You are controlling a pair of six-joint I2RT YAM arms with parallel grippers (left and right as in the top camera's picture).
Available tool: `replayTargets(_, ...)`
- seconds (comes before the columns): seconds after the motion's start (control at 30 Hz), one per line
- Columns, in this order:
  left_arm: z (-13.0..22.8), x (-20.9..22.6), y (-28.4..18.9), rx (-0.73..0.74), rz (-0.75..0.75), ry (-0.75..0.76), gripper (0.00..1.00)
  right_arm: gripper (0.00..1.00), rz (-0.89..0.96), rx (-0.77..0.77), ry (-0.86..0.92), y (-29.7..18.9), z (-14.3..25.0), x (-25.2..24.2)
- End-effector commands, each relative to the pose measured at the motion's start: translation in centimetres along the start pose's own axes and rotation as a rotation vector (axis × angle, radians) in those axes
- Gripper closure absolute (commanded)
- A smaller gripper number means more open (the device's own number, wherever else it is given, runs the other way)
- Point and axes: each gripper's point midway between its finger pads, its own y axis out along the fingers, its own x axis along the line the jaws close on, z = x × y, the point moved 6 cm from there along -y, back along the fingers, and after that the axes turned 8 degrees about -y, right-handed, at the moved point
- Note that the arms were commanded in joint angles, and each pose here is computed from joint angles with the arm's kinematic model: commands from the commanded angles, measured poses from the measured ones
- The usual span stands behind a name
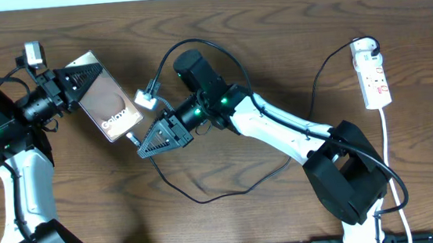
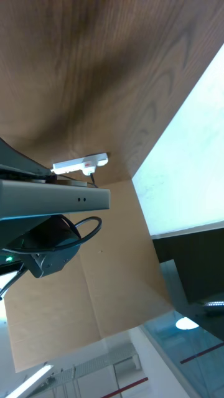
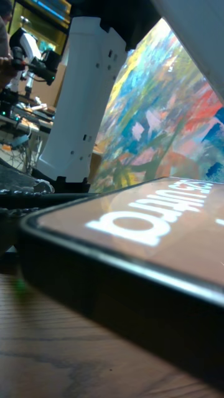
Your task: Plug charger to phone and switch on socket
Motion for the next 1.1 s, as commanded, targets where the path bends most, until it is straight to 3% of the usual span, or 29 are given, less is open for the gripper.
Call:
replayTargets(0.0, 0.2, -0.4, 0.0, 0.026, 0.012, 0.010, 0.93, 0.99, -0.023, 0.006, -0.008, 0.2, -0.2, 0.2)
replayTargets(1.07, 0.0, -0.7, 0.0, 0.013, 0.012, 0.044, 0.93, 0.99, -0.142, 0.024, -0.094, -0.3, 0.6, -1.0)
